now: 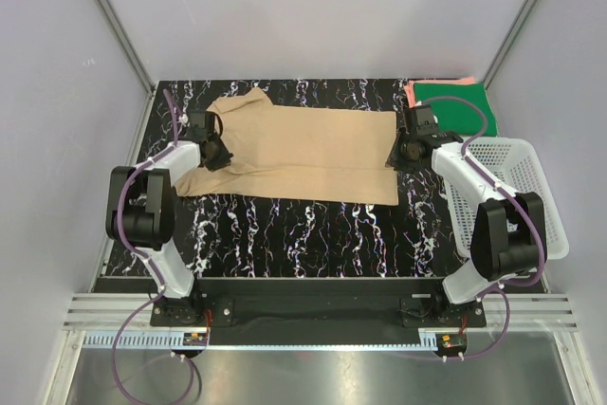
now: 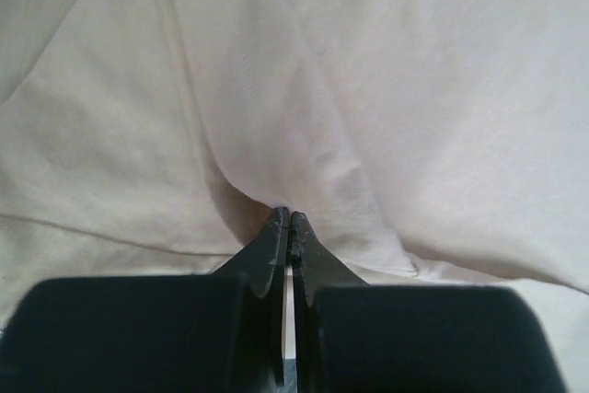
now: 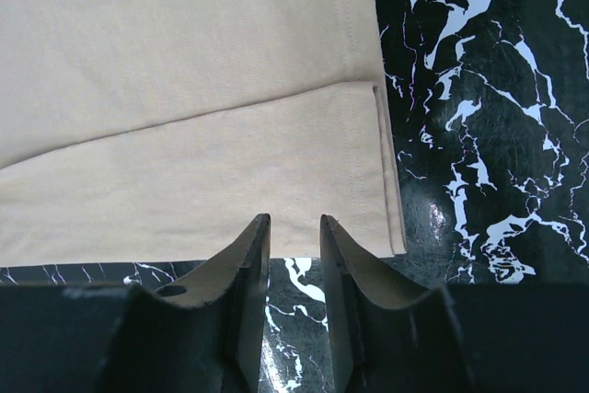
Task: Fold and stack the t-shirts
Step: Fold the tshirt
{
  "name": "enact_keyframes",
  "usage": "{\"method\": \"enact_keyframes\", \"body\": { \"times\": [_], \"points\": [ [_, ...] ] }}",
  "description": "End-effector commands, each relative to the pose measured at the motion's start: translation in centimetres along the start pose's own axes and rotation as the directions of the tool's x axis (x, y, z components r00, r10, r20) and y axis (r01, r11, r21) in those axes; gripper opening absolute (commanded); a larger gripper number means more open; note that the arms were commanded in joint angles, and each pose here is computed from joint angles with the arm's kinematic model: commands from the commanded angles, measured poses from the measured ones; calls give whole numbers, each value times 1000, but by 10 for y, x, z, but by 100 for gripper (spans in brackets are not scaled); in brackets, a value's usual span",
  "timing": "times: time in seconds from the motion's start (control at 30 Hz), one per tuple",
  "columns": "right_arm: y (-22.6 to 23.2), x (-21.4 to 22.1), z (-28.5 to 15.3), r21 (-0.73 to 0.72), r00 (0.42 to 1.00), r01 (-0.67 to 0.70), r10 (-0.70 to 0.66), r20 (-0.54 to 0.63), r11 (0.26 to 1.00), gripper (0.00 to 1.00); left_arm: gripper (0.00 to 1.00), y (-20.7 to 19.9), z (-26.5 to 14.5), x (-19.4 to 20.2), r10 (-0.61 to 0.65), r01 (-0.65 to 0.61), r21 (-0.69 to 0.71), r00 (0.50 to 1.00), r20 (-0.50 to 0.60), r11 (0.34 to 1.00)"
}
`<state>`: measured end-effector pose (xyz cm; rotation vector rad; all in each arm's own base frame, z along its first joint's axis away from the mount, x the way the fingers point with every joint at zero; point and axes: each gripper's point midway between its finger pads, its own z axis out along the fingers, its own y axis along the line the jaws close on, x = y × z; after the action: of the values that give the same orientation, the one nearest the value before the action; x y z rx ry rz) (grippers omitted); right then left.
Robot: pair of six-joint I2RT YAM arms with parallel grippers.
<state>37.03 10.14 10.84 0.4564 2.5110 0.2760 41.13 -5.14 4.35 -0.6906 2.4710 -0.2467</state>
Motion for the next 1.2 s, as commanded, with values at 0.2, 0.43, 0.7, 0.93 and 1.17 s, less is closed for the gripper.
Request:
{"method": "enact_keyframes", "body": {
  "times": [0.2, 0.43, 0.7, 0.93, 1.17],
  "points": [
    [13, -8, -1, -54, 1000, -1, 2, 27, 999, 36, 0, -63, 6, -56, 170, -187, 142, 977, 125, 972],
    [14, -2, 7, -60, 1000, -13, 13, -3, 998, 35, 0, -110, 19, -66, 271, -303, 265, 951, 151, 916],
    [20, -2, 5, -88, 1000, -27, 26, -8, 996, 35, 0, -131, 22, -74, 357, -401, 263, 913, 198, 878],
    [24, -1, 3, -107, 999, -31, 29, -18, 994, 36, 28, -157, 19, -49, 463, -493, 418, 868, 180, 762],
    [32, 7, -1, -145, 999, -24, 18, -42, 989, 35, 33, -123, -19, -82, 407, -449, 185, 886, 223, 874]
  ]
}}
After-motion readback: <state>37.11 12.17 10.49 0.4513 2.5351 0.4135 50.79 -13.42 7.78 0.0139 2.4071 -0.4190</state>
